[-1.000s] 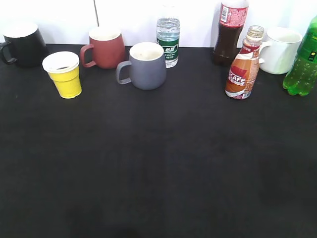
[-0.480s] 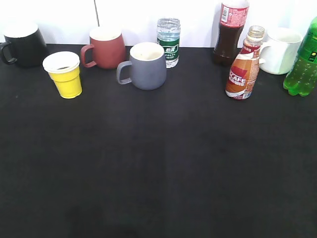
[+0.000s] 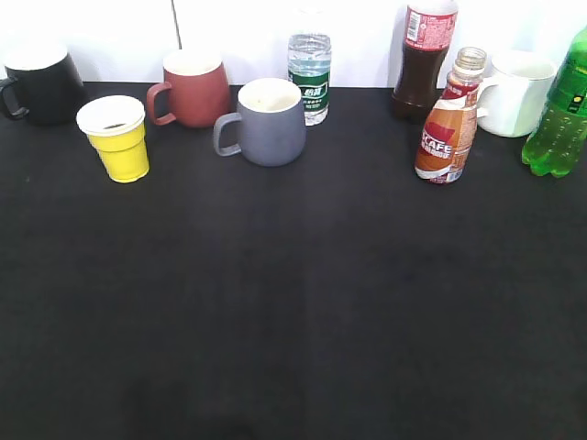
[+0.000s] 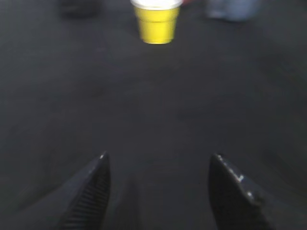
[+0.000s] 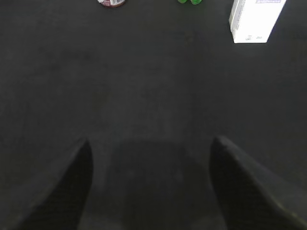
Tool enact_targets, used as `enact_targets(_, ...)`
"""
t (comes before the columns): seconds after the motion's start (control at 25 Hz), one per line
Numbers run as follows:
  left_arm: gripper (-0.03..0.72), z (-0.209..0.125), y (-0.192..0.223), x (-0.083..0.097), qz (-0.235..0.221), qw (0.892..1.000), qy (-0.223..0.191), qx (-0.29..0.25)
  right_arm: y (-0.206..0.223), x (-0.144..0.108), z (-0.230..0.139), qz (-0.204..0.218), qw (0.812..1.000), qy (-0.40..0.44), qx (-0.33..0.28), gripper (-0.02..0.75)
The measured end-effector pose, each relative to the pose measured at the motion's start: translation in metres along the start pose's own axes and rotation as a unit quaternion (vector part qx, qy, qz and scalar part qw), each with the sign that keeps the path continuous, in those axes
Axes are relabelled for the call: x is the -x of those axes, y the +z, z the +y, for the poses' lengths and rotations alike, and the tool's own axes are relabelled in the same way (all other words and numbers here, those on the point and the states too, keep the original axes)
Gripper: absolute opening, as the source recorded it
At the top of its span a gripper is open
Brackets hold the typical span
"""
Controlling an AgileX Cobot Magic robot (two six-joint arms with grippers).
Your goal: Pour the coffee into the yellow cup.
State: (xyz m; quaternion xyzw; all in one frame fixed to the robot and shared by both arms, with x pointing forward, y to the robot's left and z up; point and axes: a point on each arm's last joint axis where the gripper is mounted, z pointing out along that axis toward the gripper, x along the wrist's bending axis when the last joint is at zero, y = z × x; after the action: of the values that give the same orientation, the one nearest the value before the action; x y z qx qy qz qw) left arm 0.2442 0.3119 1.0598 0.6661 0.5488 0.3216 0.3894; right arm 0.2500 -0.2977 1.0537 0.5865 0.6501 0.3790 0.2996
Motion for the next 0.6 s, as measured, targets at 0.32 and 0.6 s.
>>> enact_targets(0.32,0.489,-0.002,-0.004,0.0,0.092,0.994,-0.051,0.006,-0.015,0.0,-0.009,-0.052,0.996,0.035,0.061,0.589)
enact_targets(0.6,0.489,-0.007,-0.013,0.001,0.126,0.989,-0.07,0.037,-0.015,-0.001,-0.009,-0.05,0.996,0.036,0.061,0.589)
